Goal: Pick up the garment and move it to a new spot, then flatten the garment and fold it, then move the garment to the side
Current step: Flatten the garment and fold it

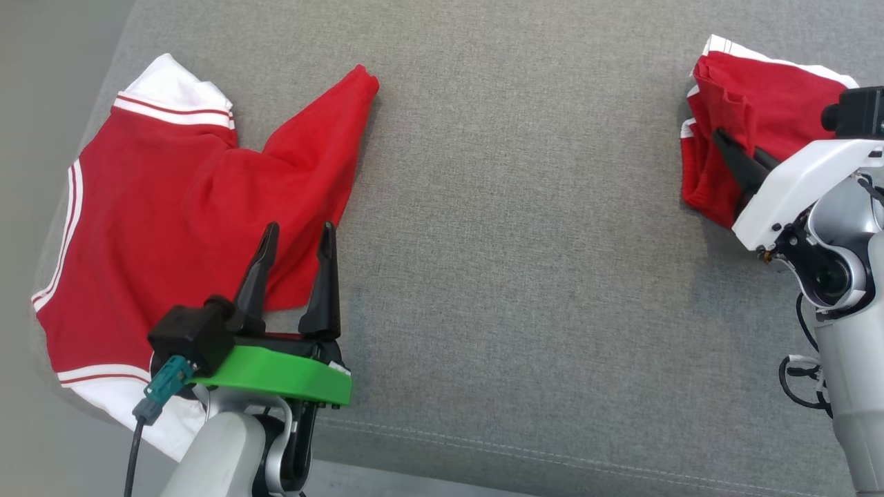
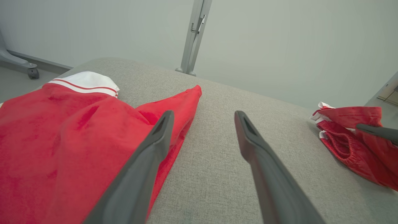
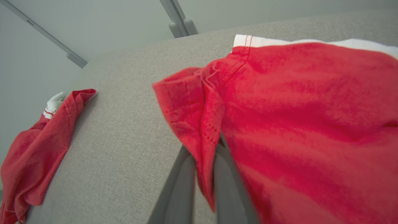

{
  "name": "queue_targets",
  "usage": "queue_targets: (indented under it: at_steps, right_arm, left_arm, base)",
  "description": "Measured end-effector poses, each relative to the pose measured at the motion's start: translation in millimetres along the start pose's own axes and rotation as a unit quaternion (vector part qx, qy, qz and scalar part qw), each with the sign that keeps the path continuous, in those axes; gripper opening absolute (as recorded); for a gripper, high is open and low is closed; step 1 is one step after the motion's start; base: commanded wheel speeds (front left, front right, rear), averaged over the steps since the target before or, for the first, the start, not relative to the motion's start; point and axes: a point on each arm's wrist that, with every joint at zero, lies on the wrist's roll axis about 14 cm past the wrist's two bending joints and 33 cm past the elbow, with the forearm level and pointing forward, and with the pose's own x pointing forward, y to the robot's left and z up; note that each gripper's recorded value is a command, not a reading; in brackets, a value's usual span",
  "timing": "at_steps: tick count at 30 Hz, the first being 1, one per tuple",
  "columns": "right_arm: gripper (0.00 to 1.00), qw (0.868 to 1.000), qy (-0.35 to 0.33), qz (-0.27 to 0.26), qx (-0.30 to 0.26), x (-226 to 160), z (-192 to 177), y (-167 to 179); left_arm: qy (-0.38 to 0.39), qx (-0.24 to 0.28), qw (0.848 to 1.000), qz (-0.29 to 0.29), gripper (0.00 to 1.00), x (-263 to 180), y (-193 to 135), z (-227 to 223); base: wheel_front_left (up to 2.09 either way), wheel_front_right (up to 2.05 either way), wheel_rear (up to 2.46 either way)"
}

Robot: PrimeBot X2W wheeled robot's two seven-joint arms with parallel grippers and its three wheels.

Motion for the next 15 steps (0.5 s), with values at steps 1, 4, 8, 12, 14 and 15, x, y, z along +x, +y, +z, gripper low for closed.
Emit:
queue_targets:
  at_steps: [1, 4, 8, 12, 14, 15]
  right_arm:
    - [0.02, 1.000, 0.002, -0.002, -0.003, -1.5, -0.6, -1.3]
    - [1.00, 1.000, 0.011, -0.019, -0.022, -7.0, -3.7, -10.2]
    - [1.00, 0.999, 0.027, -0.027, -0.038, -12.4, -8.2, -16.9]
    - [1.00, 0.997, 0.051, -0.024, -0.048, -17.0, -22.5, -15.6]
    - [1.00, 0.997, 0.050, -0.021, -0.050, -20.0, -23.0, -14.0]
    - [1.00, 0.998, 0.044, -0.019, -0.050, -21.2, -19.7, -12.3]
  left_arm:
    - [0.000, -0.001, 1.000, -0.002, 1.00, 0.6, -1.2, -0.1]
    - [0.001, -0.003, 1.000, -0.007, 1.00, 2.7, -4.6, -1.7]
    - [0.005, -0.007, 1.000, -0.012, 1.00, 5.0, -8.2, -5.2]
    - [0.007, -0.009, 1.000, -0.015, 1.00, 7.0, -9.9, -7.5]
    - [0.007, -0.010, 1.000, -0.015, 1.00, 7.7, -10.2, -7.3]
    - [0.006, -0.010, 1.000, -0.015, 1.00, 7.9, -10.2, -7.0]
  base:
    - [0.00, 0.00, 0.00]
    - [0.00, 0.00, 0.00]
    - [0.00, 0.00, 0.00]
    - [0.00, 0.00, 0.00]
    - [0.00, 0.00, 0.00]
    - [0.00, 0.00, 0.00]
